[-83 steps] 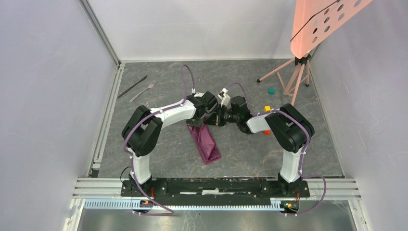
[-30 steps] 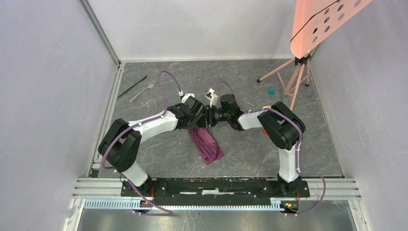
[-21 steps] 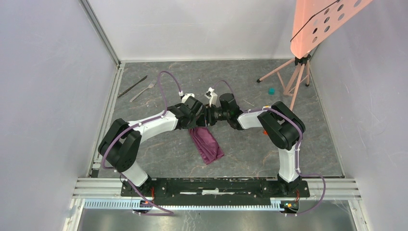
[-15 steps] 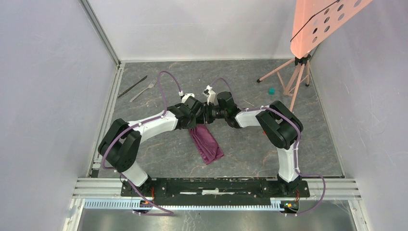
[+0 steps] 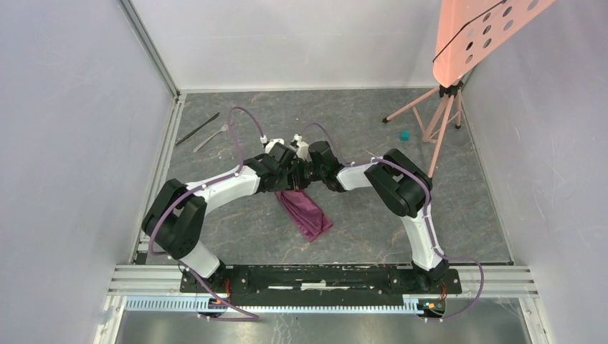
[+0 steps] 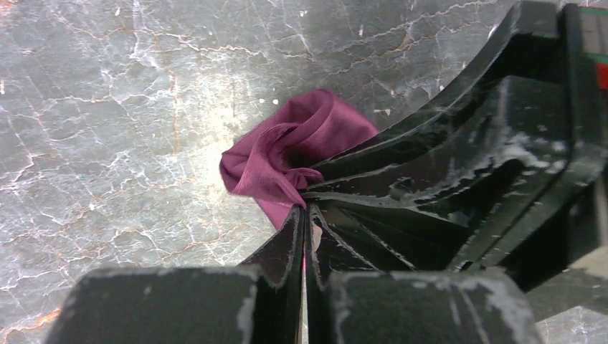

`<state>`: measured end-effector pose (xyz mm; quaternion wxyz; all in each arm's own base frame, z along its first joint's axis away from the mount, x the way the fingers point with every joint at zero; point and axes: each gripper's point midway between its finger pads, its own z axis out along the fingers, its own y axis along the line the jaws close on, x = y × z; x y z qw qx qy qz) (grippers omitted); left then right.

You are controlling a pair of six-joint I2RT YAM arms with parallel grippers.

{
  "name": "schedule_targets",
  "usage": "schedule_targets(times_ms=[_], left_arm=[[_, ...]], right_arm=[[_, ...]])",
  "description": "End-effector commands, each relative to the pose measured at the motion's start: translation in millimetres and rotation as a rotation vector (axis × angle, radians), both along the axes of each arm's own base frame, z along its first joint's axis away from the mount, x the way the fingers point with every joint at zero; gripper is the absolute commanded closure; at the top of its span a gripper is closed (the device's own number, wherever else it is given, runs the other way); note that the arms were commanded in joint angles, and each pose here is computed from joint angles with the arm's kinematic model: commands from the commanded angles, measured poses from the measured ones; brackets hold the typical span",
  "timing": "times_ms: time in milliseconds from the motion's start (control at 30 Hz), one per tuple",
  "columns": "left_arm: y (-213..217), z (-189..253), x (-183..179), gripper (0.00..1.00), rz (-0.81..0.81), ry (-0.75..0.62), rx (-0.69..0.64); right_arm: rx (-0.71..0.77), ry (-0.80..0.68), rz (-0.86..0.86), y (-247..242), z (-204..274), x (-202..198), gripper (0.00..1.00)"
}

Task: Fold the napkin into a case and place the utensils inside
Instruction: Grasp the top corner of the smaller rectangle folded napkin from the folded napkin.

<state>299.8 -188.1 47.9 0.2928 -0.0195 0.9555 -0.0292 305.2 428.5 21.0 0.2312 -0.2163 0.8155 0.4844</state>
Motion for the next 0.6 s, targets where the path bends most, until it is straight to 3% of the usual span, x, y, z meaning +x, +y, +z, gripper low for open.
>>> schedule_targets(times_ms=[0, 133, 233, 467, 567], left_arm=[[-13, 16, 11, 0.98, -0.006, -0.065, -0.093], [-2, 13, 7, 0.98, 0.006, -0.062, -0.084], [-1, 12, 6, 0.98, 0.003, -0.06, -0.091], [-2, 12, 4, 0.98, -0.009, -0.056, -0.095], [-2, 14, 4, 0.98, -0.013, -0.061, -0.095]], right_arm=[[-0.037, -0.008, 0.035, -8, -2, -7, 0.72], [0.032, -0.033, 0.044, -25, 29, -12, 0.57], [0.061, -0.04, 0.035, -32, 40, -11, 0.53], [0.075, -0.06, 0.015, -33, 49, -1, 0.55], [0.085, -0.04, 0.02, -27, 44, 1, 0.65]])
